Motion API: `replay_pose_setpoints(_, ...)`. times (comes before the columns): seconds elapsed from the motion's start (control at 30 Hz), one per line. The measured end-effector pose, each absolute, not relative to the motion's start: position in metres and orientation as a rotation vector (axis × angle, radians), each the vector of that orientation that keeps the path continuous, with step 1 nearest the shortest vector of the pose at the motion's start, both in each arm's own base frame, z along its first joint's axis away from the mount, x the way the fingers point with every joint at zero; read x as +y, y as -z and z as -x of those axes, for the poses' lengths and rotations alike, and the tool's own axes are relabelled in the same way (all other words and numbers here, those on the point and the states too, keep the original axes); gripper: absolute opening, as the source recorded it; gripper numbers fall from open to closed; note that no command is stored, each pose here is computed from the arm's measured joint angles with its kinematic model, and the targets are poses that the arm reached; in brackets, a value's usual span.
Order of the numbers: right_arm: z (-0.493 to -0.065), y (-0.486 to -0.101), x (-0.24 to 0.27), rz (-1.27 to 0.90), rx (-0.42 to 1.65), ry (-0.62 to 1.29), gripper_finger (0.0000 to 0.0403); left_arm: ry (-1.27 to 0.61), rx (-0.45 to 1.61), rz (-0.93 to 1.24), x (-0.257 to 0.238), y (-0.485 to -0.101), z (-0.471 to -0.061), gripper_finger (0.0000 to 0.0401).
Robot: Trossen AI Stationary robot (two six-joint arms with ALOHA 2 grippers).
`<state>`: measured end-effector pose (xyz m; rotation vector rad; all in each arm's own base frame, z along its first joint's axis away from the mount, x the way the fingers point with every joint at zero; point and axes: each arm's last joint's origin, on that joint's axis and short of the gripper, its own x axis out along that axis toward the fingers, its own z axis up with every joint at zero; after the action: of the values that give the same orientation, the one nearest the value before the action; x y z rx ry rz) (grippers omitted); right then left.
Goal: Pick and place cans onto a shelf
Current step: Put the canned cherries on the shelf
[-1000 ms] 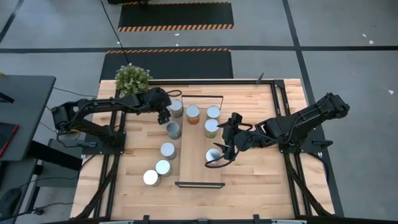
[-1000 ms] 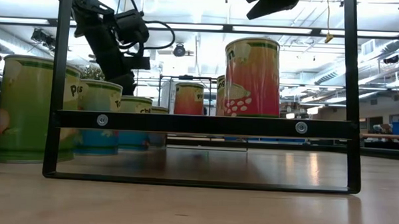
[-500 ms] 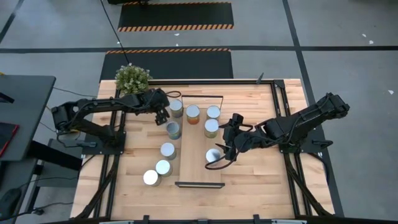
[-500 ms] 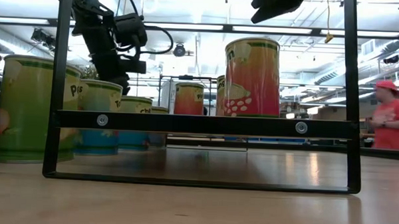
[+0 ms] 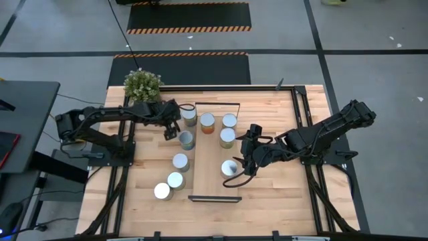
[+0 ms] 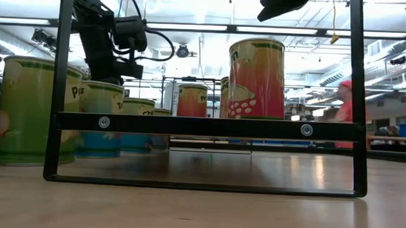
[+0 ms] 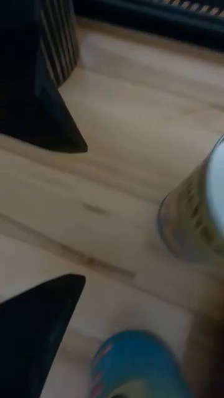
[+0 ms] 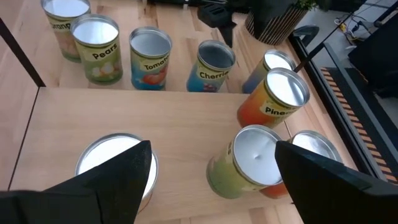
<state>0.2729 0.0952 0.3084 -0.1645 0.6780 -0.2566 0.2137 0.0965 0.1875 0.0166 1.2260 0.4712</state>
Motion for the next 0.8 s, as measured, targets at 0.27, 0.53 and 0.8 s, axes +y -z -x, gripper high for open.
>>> replay_pose_setpoints(0.27, -0.272, -0.308, 0.095, 0.174, 0.688, 0.257, 0.035, -0.368, 1.286, -0.017, 0.08, -0.186, -0.213, 0.0381)
replay_pose_setpoints(0.53, -0.269, -0.304, 0.093, 0.167, 0.731, 0.276, 0.035, -0.247, 1.361, 0.039, 0.061, -0.184, -0.209, 0.0389)
replay_pose_setpoints(0.8, -0.268, -0.304, 0.097, 0.161, 0.728, 0.268, 0.035, -0.166, 1.314, 0.027, 0.046, -0.185, -0.217, 0.0389)
